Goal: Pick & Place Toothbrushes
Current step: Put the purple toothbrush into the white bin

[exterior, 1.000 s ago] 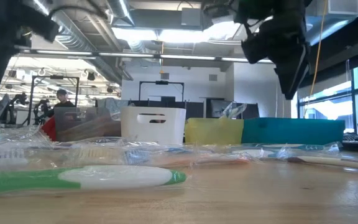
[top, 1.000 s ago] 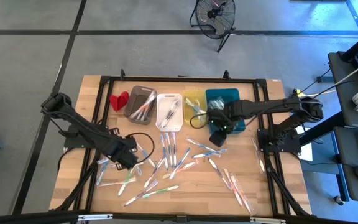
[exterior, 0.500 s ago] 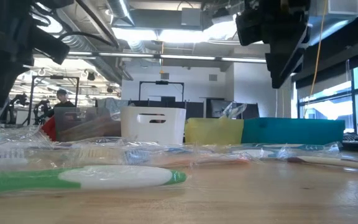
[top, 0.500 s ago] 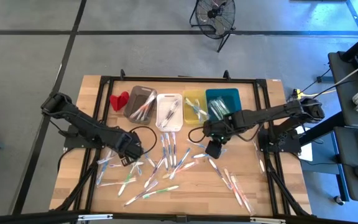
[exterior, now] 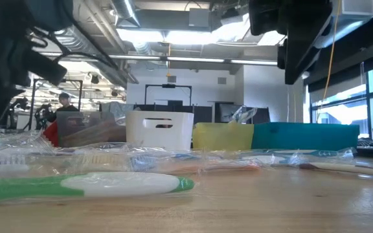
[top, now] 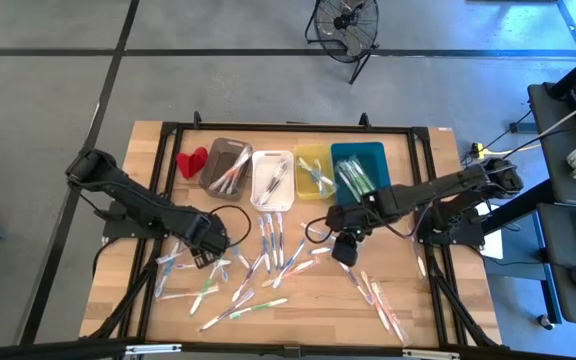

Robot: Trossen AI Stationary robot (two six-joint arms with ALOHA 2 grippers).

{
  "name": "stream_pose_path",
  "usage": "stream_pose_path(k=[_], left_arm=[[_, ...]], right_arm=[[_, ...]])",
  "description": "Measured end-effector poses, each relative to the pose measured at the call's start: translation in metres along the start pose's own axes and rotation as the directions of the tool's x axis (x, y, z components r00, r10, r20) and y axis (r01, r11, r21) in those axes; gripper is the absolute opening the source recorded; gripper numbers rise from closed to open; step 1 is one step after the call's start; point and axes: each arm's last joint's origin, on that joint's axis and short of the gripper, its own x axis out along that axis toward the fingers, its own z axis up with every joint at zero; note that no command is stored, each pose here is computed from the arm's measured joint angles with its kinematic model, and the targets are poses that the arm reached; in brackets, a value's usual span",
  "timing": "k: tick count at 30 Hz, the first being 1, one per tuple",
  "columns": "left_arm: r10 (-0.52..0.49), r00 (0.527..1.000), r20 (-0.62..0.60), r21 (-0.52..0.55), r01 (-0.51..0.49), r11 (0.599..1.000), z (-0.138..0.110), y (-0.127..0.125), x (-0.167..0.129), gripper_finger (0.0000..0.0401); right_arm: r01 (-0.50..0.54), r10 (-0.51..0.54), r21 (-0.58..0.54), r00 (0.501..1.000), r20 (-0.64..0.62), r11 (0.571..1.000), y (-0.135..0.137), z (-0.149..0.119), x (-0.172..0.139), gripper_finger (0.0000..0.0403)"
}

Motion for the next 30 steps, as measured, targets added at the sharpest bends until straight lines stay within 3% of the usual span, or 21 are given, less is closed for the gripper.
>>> stream_pose_path(k=[12,20,24,30], left_arm=[[-0.080,0.997,0.020,0.009,0.079,0.997,0.000,-0.001,0.019,0.0143],[-0.092,0.996,-0.022,-0.049,0.091,0.995,-0.007,0.005,0.034,0.0140],[-0.095,0.995,-0.020,-0.050,0.094,0.994,-0.007,0.005,0.034,0.0112],[-0.100,0.995,-0.030,-0.050,0.099,0.994,-0.007,0.005,0.035,0.0028]], right_arm=[[-0.018,0.019,-0.018,0.999,0.048,1.000,0.005,0.002,0.000,0.0176],[-0.007,0.008,-0.020,0.998,0.059,1.000,0.005,0.003,0.000,0.0157],[-0.008,0.009,-0.023,0.998,0.065,1.000,0.005,0.003,0.000,0.0149],[-0.007,0.012,-0.055,0.996,0.091,0.998,0.006,0.005,0.000,0.0138]])
